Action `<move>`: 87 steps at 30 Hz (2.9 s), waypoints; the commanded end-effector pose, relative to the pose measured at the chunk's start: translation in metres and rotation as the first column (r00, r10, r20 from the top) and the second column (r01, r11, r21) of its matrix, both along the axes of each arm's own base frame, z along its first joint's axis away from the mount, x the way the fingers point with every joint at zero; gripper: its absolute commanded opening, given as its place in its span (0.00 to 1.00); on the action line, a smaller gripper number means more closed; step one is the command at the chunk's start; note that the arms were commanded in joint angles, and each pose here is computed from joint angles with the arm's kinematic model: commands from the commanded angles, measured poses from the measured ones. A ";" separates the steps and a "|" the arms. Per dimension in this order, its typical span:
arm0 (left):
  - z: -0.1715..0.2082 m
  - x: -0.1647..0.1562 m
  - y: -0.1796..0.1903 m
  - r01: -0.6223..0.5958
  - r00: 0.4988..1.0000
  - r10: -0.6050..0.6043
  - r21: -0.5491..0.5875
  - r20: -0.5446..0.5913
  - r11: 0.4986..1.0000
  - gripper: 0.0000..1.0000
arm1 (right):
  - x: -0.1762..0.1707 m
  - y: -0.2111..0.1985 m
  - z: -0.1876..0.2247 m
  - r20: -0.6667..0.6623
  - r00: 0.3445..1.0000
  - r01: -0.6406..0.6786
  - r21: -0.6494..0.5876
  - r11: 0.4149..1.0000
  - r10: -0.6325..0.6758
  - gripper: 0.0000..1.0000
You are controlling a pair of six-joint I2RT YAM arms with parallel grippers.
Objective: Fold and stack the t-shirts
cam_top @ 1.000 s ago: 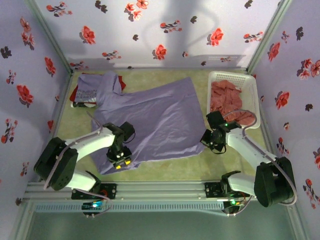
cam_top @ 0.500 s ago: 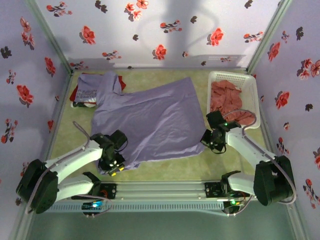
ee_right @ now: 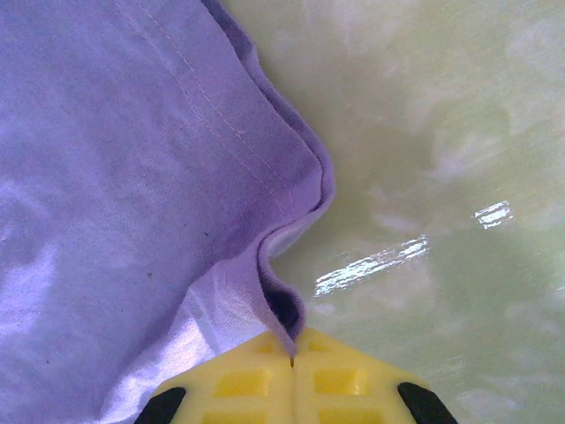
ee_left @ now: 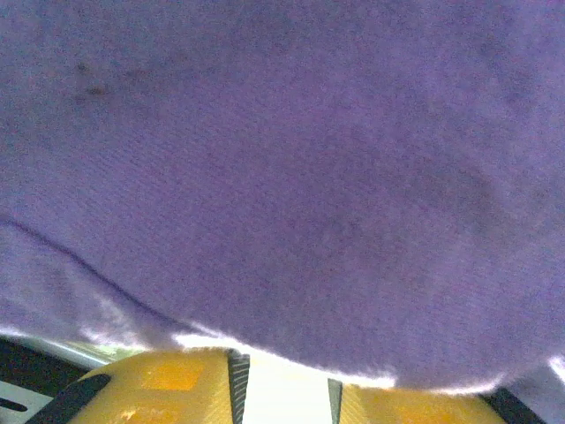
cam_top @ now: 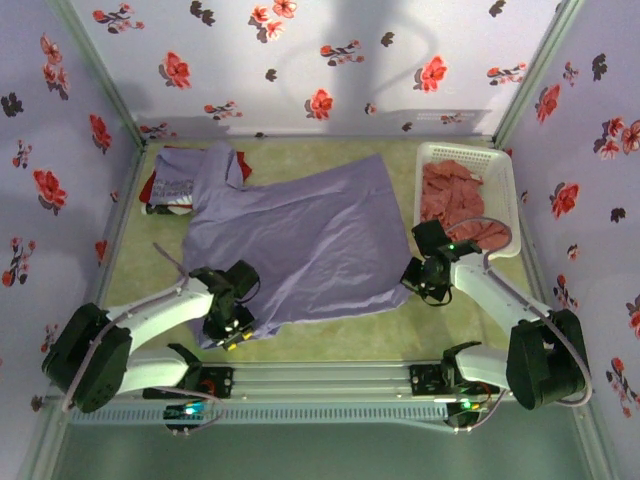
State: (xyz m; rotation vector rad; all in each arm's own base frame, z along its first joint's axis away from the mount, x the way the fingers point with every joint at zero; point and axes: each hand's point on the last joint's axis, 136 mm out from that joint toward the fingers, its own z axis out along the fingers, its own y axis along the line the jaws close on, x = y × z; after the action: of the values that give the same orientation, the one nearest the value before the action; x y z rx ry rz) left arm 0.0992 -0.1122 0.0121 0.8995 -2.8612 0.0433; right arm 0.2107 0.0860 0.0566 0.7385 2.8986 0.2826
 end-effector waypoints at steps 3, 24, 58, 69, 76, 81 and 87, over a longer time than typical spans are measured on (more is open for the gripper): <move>-0.008 -0.003 0.007 0.005 1.000 -0.005 0.041 -0.008 0.999 0.28 | 0.001 -0.001 0.004 -0.009 1.000 -0.015 -0.004 1.000 0.015 0.00; 0.095 -0.019 0.031 0.064 0.997 -0.066 0.067 0.030 0.996 0.00 | -0.033 -0.017 0.020 0.007 0.999 0.053 -0.026 0.998 -0.052 0.00; 0.113 0.125 0.051 0.114 0.988 -0.098 -0.140 0.116 0.984 0.00 | 0.089 0.005 0.047 0.137 0.989 -0.029 -0.177 0.984 0.054 0.00; 0.098 0.178 0.061 0.133 0.989 -0.118 -0.172 0.094 0.976 0.00 | 0.134 0.017 0.039 0.108 0.988 -0.084 -0.221 0.972 0.110 0.00; 0.099 0.189 0.084 0.118 0.992 -0.109 -0.156 0.066 0.981 0.00 | 0.142 0.023 0.030 0.090 0.990 -0.088 -0.218 0.972 0.110 0.00; 0.095 0.203 0.081 0.131 0.991 -0.121 -0.187 0.066 0.974 0.00 | 0.148 0.013 0.026 0.123 0.990 -0.035 -0.272 0.962 0.071 0.00; 0.090 0.219 0.084 0.140 0.990 -0.133 -0.180 0.046 0.974 0.00 | 0.162 0.010 0.022 0.164 0.986 0.053 -0.288 0.956 -0.005 0.00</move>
State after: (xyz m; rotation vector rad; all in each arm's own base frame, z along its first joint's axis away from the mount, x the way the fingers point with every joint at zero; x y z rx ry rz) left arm 0.3168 -0.0286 0.1003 0.7146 -2.9017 0.3085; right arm 0.3645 0.1056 0.0868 0.5939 2.7341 -0.0021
